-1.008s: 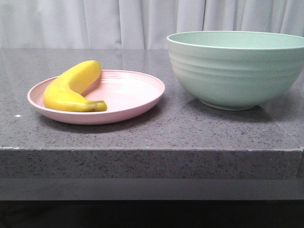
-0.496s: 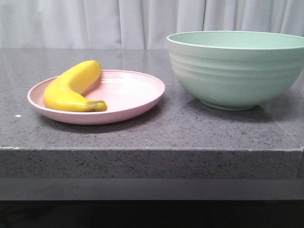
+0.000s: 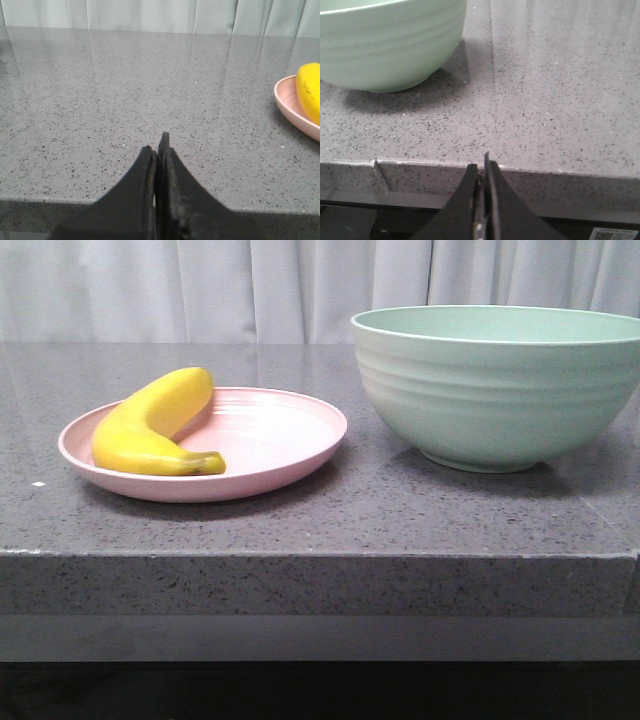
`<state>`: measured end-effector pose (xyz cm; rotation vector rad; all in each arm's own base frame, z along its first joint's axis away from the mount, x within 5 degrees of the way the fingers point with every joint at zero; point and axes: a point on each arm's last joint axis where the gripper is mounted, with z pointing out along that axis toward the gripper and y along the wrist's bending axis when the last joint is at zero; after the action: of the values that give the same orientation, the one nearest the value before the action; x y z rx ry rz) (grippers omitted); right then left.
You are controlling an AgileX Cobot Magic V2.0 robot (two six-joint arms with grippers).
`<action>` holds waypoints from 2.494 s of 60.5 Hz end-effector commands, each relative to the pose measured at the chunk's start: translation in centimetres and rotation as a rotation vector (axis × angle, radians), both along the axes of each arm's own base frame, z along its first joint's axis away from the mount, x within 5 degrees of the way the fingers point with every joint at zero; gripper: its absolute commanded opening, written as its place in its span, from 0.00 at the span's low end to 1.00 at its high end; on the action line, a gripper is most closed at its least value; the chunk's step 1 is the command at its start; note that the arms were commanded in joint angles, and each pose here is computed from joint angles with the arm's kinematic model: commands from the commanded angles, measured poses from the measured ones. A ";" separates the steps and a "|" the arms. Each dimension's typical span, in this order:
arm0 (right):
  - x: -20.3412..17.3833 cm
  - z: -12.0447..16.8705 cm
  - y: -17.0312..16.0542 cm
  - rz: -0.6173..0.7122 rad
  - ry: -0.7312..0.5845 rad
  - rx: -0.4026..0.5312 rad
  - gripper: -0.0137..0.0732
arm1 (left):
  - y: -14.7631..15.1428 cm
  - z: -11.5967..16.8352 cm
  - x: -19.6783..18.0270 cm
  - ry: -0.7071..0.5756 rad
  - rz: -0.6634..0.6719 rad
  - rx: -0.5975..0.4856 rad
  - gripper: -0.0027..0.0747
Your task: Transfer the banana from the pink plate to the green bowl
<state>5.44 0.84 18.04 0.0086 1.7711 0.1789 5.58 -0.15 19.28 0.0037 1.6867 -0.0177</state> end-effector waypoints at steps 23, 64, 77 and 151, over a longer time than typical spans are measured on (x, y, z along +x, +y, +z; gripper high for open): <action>0.0 1.2 -0.2 -0.027 -0.141 0.002 0.09 | 0.1 1.0 -0.1 -0.133 0.012 -0.019 0.01; 1.2 15.2 0.0 -0.014 -0.248 0.004 0.09 | 0.0 12.7 3.6 -0.037 0.001 0.014 0.01; 1.8 15.5 0.0 -0.015 -0.236 0.003 0.12 | -0.1 12.7 3.8 -0.037 -0.005 -0.045 0.04; 1.8 15.3 0.0 -0.010 -0.209 0.001 0.86 | -10.4 14.1 15.5 0.579 -0.457 -0.024 0.92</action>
<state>7.12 1.00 31.71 -0.0033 1.6424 0.1864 19.78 -8.58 31.91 0.4130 2.2725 -0.3360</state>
